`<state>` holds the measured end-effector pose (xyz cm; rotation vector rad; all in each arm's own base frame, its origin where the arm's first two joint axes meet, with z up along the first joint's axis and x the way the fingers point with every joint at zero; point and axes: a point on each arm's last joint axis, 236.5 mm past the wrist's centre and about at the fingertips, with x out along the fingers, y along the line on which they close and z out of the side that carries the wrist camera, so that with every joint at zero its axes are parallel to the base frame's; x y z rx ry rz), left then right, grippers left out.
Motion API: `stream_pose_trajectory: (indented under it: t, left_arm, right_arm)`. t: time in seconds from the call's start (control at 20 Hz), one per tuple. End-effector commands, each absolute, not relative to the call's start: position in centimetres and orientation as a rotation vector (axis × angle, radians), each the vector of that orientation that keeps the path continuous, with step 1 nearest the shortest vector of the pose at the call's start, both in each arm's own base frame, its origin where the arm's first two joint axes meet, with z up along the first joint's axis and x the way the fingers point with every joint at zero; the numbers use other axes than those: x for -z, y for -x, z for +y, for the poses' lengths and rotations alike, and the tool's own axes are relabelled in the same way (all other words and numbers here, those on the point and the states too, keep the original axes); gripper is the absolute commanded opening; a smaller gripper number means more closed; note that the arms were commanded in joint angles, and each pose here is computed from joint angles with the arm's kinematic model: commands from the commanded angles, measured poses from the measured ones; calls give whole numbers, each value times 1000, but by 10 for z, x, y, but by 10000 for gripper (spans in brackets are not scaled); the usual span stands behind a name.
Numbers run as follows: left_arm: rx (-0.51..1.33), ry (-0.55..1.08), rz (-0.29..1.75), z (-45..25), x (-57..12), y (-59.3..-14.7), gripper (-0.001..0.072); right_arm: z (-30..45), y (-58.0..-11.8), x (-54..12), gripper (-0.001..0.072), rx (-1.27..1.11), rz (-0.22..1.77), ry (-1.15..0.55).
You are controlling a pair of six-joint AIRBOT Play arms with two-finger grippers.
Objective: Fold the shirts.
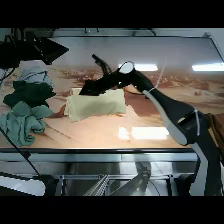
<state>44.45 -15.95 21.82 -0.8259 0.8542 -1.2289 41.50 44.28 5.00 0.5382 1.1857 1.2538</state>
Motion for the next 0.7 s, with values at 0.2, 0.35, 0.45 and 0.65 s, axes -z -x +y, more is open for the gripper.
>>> stream_pose_trajectory:
  t: [0.2, 0.35, 0.45, 0.65]
  left_arm:
    - [1339, 762, 871, -149, -216, -417, -1]
    - [1189, 766, 950, -129, -178, -407, -1]
    - [1011, 808, 997, -107, -139, -402, 0]
    - [888, 930, 1014, -82, -111, -381, 1]
  right_arm:
    - [266, -434, -75, 125, -1113, 1348, -599]
    - [209, -423, -22, 126, -866, 1409, -539]
    - [187, -431, 22, 328, -685, 1369, -522]
    - [207, -436, 66, 643, -629, 1381, -589]
